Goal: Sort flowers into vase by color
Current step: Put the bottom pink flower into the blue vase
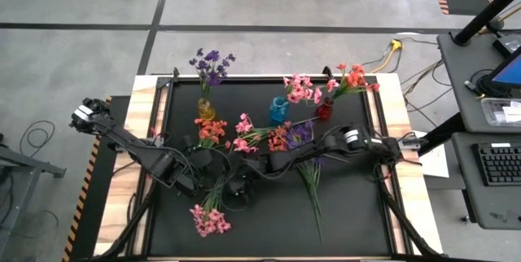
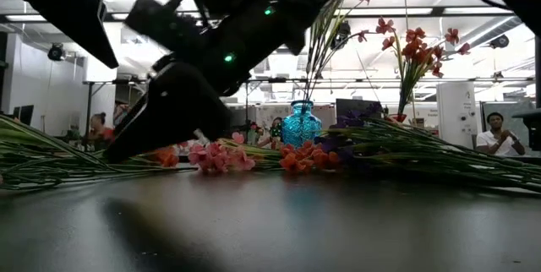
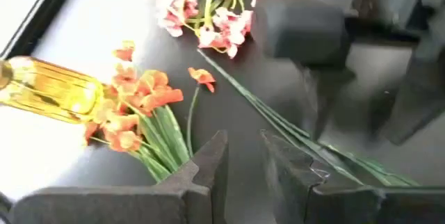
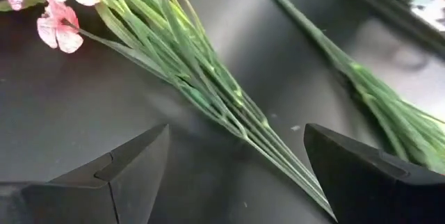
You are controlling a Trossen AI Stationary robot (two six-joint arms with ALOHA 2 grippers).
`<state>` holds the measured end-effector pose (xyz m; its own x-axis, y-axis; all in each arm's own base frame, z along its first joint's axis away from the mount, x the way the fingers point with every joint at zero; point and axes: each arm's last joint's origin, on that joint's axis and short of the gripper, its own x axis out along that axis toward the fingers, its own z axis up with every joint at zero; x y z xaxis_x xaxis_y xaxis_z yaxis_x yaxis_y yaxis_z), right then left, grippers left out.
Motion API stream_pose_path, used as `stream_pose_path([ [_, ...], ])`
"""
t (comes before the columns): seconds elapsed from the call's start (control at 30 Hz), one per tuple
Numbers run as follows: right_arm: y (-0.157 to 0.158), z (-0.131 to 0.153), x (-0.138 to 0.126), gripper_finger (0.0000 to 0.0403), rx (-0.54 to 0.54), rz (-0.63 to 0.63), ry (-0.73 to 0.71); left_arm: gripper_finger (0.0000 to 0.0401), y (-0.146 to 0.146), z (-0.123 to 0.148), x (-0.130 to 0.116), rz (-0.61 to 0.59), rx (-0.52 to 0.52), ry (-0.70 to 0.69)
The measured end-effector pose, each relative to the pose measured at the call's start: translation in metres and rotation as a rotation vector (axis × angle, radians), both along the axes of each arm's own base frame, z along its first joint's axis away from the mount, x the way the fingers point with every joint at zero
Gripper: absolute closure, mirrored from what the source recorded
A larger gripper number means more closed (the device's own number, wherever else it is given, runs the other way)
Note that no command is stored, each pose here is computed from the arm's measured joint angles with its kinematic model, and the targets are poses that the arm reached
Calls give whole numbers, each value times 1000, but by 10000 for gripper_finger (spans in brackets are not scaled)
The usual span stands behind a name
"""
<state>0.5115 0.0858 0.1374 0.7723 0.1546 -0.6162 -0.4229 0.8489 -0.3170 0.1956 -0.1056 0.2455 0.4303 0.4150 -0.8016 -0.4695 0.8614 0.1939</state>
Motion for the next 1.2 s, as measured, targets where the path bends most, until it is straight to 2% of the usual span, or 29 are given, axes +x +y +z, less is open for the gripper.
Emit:
stream_pose_path([
  [0.27, -4, -13, 22, 82, 30, 4, 46, 331, 1, 0, -1, 6, 9, -3],
  [0.4, -10, -16, 33, 106, 110, 37, 53, 331, 1, 0, 0, 9, 22, -10],
  [0.5, -14, -22, 37, 139, 167, 60, 93, 331, 1, 0, -1, 20, 21, -6],
  [0.6, -15, -24, 37, 183, 170, 60, 110, 331, 3, 0, -5, 47, 27, 11],
  [0.83, -15, -23, 35, 316, 176, 72, 129, 331, 6, -1, -9, 68, 51, 47],
  [0.97, -15, -18, 32, 380, 225, 109, 152, 331, 6, -1, -10, 68, 54, 53],
  [1.2, -13, 8, 18, 390, 221, 157, 189, 331, 7, 2, -24, 110, 74, 95],
])
